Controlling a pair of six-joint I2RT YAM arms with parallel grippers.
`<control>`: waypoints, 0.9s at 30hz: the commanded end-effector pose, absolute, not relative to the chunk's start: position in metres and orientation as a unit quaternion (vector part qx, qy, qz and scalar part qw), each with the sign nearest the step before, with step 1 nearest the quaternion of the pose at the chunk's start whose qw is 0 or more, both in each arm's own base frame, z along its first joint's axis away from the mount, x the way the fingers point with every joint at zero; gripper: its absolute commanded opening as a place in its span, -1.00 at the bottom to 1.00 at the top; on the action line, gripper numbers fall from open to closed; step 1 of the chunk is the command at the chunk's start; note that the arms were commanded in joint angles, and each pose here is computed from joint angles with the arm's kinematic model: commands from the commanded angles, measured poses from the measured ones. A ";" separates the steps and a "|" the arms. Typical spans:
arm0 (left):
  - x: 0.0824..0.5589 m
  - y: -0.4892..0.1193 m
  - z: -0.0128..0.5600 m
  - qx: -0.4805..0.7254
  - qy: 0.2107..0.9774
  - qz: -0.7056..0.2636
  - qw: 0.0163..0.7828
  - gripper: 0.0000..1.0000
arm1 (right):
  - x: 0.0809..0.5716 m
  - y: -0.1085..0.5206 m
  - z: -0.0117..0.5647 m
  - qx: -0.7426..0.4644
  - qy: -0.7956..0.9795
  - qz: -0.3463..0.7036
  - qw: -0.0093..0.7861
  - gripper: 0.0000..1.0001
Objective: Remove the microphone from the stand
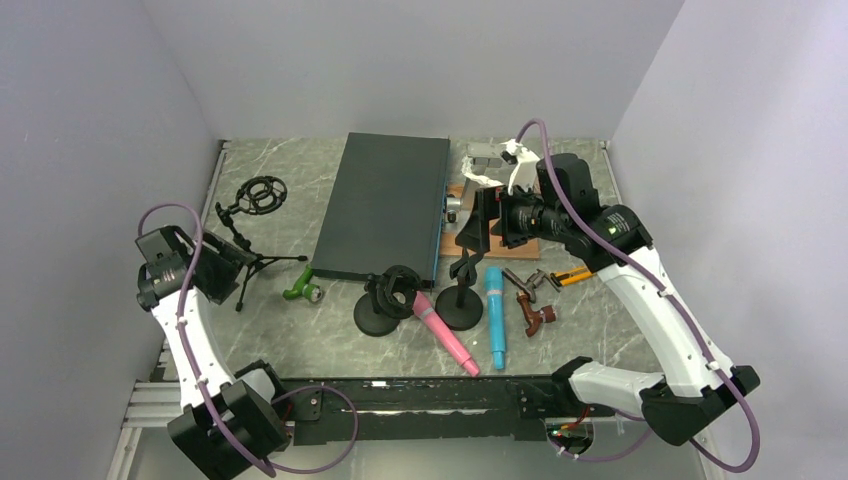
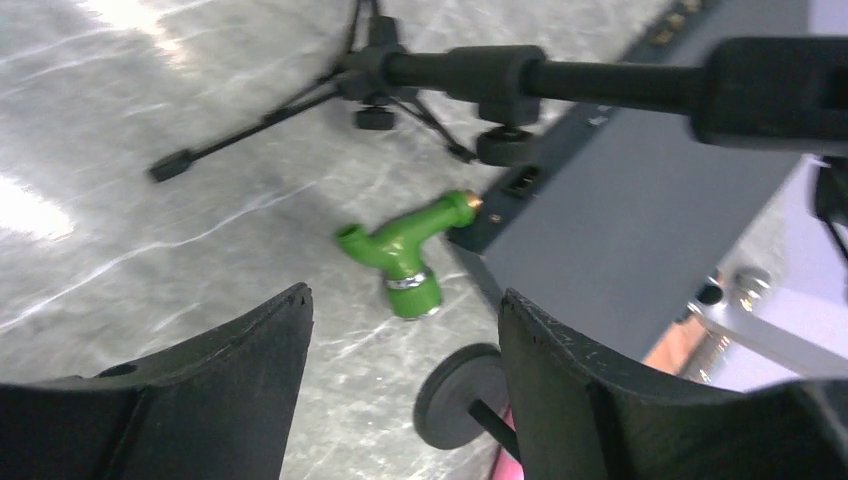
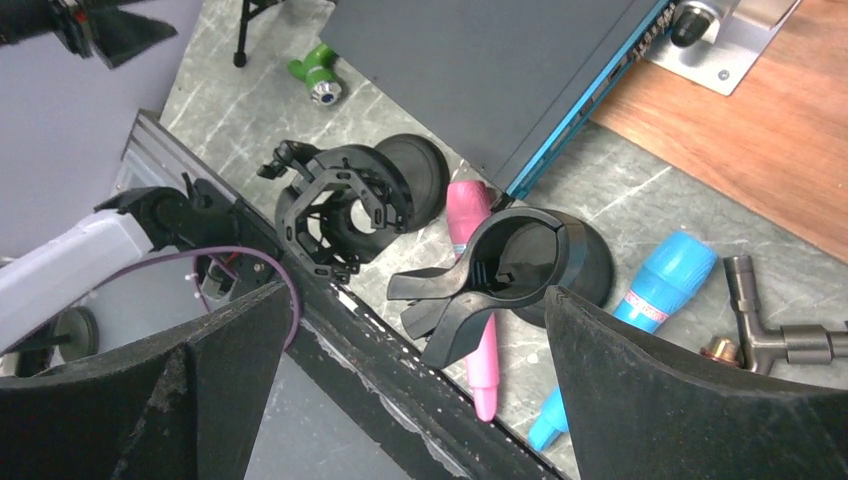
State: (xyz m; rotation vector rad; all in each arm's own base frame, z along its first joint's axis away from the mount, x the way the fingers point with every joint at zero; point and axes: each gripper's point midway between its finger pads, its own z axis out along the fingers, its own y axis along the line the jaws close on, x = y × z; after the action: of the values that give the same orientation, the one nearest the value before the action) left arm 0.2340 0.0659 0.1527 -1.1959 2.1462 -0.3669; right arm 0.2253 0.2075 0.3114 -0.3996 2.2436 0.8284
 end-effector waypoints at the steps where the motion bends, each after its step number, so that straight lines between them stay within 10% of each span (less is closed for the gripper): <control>1: 0.264 0.042 0.179 -0.386 0.810 -0.242 0.370 0.43 | 0.223 0.207 0.310 -0.171 0.857 0.323 0.364 1.00; 27: 0.306 0.065 0.177 -0.477 0.738 -0.176 0.444 0.21 | 0.213 0.185 0.311 -0.204 0.849 0.229 0.430 1.00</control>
State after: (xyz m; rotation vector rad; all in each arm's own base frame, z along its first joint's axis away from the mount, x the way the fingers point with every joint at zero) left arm 0.2826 0.0593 0.1703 -1.1797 1.8923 -0.4207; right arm 0.2104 0.1968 0.2931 -0.5326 2.1899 0.6263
